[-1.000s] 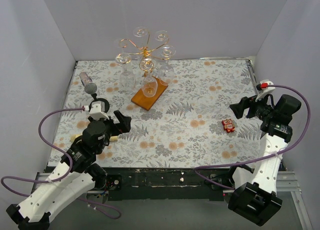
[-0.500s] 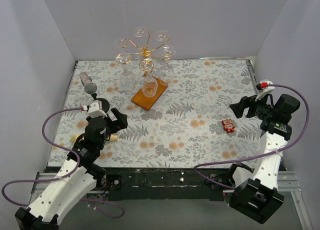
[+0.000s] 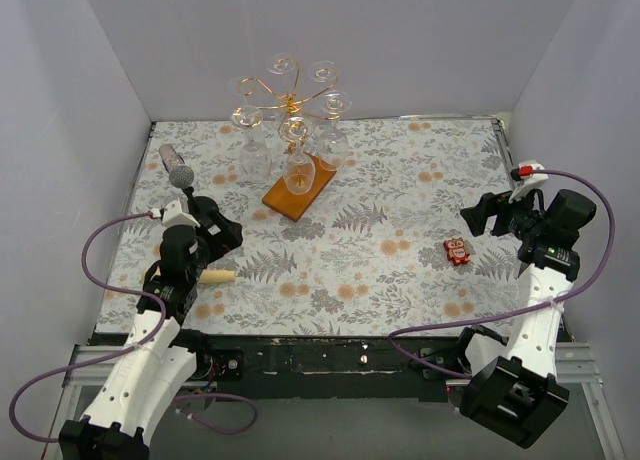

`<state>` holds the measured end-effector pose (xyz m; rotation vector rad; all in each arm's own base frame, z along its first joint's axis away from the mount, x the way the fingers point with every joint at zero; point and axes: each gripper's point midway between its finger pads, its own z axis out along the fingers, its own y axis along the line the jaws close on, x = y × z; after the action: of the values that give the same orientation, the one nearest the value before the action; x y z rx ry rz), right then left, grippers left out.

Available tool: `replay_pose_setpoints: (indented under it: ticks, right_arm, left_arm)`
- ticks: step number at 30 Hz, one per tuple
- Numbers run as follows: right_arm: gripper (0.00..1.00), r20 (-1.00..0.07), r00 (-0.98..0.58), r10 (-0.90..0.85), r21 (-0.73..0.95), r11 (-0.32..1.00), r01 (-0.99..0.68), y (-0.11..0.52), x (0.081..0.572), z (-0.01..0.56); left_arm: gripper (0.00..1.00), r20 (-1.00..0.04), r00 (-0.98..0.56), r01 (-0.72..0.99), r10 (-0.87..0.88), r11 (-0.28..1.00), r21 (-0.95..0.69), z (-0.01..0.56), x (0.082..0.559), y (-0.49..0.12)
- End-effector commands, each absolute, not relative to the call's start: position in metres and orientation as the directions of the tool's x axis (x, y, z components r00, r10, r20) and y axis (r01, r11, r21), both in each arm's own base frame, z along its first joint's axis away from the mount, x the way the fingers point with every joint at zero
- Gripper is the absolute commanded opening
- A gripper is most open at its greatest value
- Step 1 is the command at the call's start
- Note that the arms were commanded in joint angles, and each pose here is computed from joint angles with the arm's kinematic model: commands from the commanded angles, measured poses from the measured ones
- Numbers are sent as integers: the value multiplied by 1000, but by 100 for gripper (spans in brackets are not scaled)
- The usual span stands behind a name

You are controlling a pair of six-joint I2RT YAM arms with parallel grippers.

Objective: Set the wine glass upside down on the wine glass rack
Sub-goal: Reset both arms

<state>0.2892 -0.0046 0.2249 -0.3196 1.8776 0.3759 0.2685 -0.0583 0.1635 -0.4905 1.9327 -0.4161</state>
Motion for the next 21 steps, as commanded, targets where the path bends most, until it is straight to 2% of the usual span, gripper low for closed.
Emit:
replay_pose_setpoints:
  ticks: [1,15,21]
  right_arm:
    - [90,-959,-272,-76,32,927,-373,-11,293,234]
    - [93,-953,-277,-124,-36,953,-301,-24,288,239]
    - [94,-954,-284,-91,-8,960,-279,-25,288,239]
  left_arm:
    - [98,-758,-363,-130,-541,835,-534,169,266,-63]
    - [98,-767,-349,-107,-538,836,-538,181,263,-64]
    - [98,-778,-337,-97,-531,841,-532,190,263,-63]
